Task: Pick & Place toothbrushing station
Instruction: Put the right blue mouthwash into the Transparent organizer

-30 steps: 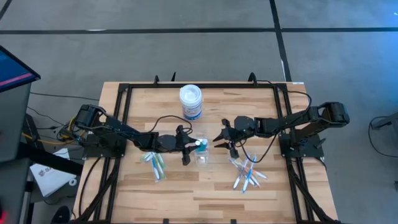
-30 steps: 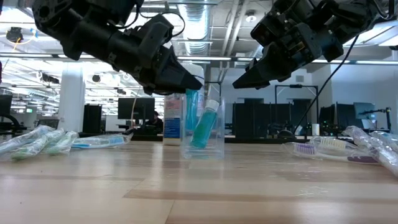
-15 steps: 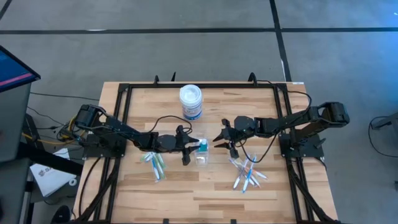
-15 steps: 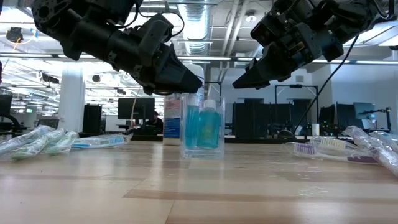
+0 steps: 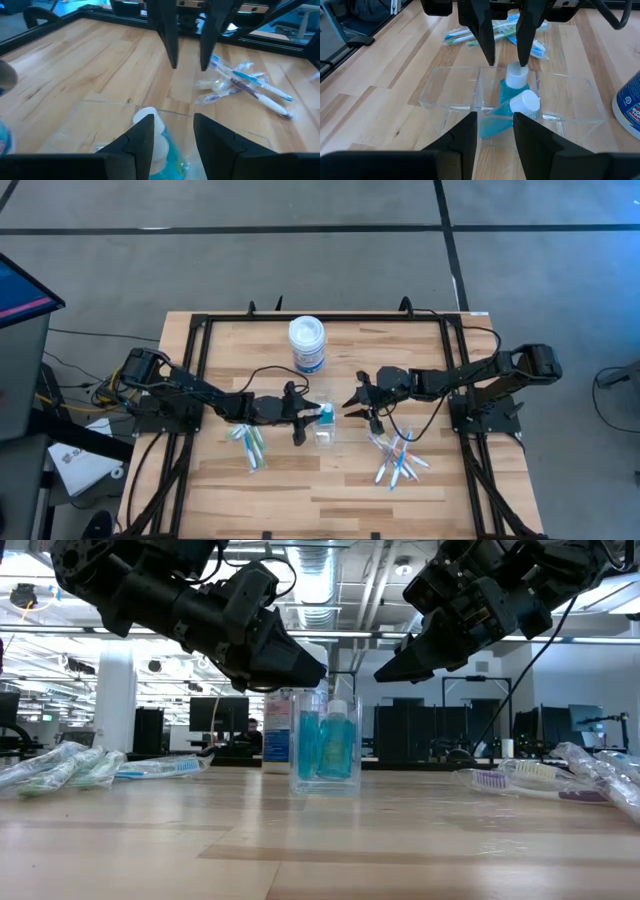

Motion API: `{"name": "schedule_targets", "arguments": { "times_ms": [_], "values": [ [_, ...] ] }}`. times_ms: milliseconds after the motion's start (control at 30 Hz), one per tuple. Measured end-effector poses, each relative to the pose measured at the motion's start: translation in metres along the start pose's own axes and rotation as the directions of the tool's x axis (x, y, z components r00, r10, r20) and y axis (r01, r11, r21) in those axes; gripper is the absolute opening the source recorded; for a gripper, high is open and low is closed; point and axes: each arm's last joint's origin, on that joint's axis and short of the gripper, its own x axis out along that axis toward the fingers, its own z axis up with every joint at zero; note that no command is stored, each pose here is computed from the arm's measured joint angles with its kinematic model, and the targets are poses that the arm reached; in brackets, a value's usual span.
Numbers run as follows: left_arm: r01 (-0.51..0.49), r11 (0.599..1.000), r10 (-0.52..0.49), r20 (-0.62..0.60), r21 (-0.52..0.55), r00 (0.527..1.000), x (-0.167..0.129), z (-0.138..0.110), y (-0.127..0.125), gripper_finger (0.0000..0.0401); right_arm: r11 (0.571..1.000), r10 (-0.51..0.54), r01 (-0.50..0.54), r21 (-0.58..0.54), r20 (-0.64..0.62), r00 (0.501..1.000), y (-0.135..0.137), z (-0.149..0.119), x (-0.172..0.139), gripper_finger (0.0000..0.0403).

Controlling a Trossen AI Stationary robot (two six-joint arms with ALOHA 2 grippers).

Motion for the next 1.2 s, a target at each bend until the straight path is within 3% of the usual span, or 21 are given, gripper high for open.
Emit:
{"name": "schedule_targets", "arguments": {
  "times_ms": [233,600,867,1200],
  "values": [
    [0.088,0.996,-0.087,0.042,-0.008,0.995,-0.009,0.014,-0.004,0.0131,1.000,0.001,-0.001,0.003,-0.012,1.000,0.000,-0.001,0.000,0.0118],
    [0.104,0.994,-0.106,0.052,0.027,0.993,-0.012,0.017,-0.007,0.0131,0.994,0.013,0.003,0.113,-0.139,0.990,0.001,-0.014,-0.001,0.0118],
    [0.155,0.988,-0.156,0.084,0.023,0.984,-0.018,0.026,-0.010,0.0131,0.972,0.034,0.035,0.233,-0.287,0.957,0.003,-0.028,-0.004,0.0118],
    [0.171,0.985,-0.173,0.100,0.028,0.980,-0.024,0.030,-0.013,0.0131,0.953,0.111,0.016,0.302,-0.400,0.910,0.009,-0.037,-0.015,0.0118]
  ]
}}
